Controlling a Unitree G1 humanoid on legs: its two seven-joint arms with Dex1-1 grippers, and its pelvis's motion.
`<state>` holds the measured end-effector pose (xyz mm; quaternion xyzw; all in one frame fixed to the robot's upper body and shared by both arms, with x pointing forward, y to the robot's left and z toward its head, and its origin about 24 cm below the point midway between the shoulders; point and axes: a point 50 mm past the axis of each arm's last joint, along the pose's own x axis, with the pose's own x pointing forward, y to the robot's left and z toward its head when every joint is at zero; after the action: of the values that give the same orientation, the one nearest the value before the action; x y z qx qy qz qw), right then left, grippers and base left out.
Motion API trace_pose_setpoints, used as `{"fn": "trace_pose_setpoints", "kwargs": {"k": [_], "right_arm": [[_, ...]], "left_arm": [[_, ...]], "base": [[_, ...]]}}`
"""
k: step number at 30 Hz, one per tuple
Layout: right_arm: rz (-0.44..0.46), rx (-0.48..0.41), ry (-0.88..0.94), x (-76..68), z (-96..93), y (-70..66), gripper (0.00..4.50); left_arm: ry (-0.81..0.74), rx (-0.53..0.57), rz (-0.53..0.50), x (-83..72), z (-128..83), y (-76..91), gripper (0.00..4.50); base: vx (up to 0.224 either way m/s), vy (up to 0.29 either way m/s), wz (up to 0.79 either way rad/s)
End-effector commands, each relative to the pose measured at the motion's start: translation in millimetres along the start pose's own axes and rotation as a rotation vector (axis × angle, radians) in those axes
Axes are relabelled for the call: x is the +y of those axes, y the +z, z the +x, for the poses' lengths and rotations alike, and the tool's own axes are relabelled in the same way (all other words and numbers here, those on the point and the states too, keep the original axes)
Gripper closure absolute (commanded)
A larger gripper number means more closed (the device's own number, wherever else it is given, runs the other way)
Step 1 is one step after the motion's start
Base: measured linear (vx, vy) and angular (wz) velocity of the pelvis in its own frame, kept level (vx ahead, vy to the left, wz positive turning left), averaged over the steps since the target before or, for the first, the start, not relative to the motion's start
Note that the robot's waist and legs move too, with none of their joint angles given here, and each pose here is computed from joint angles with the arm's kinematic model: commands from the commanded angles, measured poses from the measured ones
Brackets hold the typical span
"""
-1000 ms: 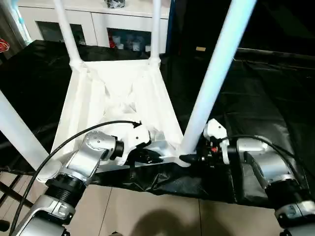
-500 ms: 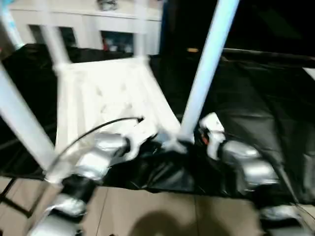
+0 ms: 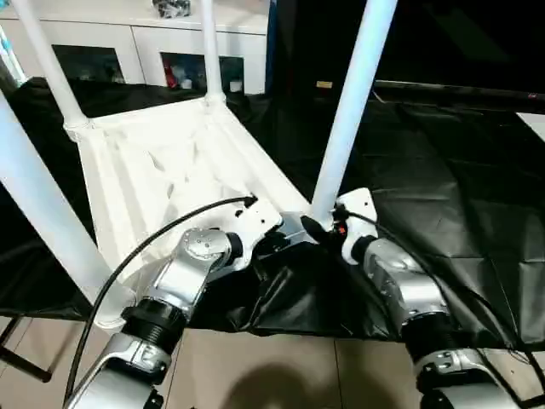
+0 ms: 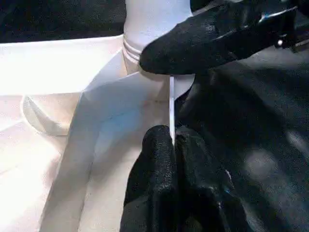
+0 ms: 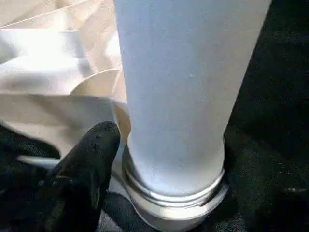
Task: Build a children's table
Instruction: Rotate leg to tighten
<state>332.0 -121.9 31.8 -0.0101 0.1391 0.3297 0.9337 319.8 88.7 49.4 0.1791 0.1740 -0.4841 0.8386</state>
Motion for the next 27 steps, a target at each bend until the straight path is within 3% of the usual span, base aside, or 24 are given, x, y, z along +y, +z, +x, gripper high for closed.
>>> {"fn": "trace_pose_setpoints", "kwargs": {"k": [1,9,11,15,16,19,22,27], "right_arm": [[-0.070,0.009,0.175,17.9,5.4,4.3,0.60],[-0.149,0.078,0.371,4.6,-19.1,3.0,0.55],[-0.159,0.094,0.429,2.1,-25.2,2.9,0.92],[-0.171,0.119,0.489,0.3,-31.2,1.8,0.94],[-0.167,0.126,0.516,0.3,-33.4,2.0,1.28],[-0.165,0.132,0.554,1.6,-35.5,2.6,1.33],[-0.170,0.147,0.590,3.8,-36.7,1.2,1.71],[-0.173,0.159,0.634,8.8,-37.3,-2.0,1.78]], "left_arm": [[-0.168,-0.136,0.057,-21.0,7,21.0,4.50],[-0.278,-0.100,0.090,-16.8,-11,12.3,4.50],[-0.318,-0.082,0.098,-16.3,-17,9.1,4.50],[-0.350,-0.056,0.107,-14.9,-23,5.3,4.50],[-0.370,-0.047,0.109,-14.7,-26,3.7,4.50],[-0.396,-0.035,0.112,-15.1,-29,1.7,4.50],[-0.411,-0.030,0.112,-15.6,-31,0.9,4.50],[-0.433,-0.025,0.107,-16.8,-32,0.1,4.50]], "base": [[0.000,0.000,0.00],[0.000,0.000,0.00],[0.000,0.000,0.00],[0.000,0.000,0.00],[0.000,0.000,0.00],[0.000,0.000,0.00],[0.000,0.000,0.00],[0.000,0.000,0.00]]}}
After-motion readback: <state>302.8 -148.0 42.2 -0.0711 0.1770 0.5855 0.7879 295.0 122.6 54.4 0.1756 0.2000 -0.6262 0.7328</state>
